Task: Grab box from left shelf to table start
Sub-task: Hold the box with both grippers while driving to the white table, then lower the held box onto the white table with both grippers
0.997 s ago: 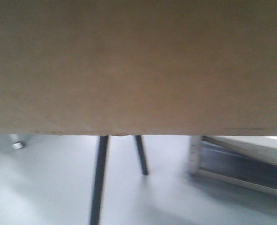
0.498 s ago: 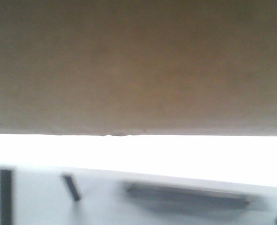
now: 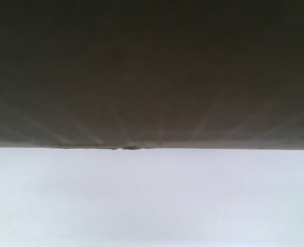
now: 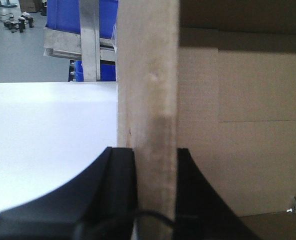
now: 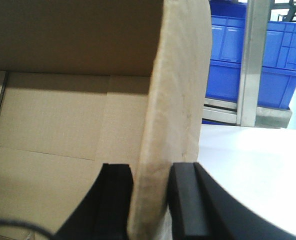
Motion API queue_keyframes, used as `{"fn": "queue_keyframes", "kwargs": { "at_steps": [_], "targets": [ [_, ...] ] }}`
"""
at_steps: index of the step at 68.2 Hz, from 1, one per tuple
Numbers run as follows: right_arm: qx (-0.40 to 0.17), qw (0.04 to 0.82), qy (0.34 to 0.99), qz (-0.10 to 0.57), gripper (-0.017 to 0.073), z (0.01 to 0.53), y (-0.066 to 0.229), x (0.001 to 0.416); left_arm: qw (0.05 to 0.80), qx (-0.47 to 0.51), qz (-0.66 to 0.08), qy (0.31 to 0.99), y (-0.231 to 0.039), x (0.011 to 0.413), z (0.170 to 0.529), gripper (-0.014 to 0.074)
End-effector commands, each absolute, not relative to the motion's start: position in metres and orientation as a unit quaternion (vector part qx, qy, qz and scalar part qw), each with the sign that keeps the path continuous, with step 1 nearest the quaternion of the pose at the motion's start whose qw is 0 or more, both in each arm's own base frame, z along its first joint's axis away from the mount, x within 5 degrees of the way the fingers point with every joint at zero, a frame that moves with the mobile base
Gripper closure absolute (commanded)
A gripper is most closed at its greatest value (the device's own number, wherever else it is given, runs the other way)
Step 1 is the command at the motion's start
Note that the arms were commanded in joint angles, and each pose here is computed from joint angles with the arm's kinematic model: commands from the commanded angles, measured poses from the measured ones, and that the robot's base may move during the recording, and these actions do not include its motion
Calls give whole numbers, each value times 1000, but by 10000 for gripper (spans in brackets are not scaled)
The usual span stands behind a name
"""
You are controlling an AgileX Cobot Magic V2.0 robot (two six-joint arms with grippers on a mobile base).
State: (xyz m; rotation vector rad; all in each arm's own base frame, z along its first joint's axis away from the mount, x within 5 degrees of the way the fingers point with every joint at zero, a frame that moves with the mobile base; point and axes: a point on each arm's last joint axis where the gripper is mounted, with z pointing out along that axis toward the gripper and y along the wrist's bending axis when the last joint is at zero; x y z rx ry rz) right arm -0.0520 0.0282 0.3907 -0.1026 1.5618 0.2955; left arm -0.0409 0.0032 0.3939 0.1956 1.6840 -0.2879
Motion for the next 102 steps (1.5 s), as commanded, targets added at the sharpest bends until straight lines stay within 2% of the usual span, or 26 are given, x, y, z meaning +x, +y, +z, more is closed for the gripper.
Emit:
{"fn": "queue_keyframes", "kwargs": {
  "at_steps": [1,102],
  "targets": [
    [-30,758,641,117,502,413,24,-52,719,75,-161,672,3,-43,419,685],
    [-30,758,641,117,502,413,24,-52,719,75,-161,672,3,-43,419,685]
  ]
}}
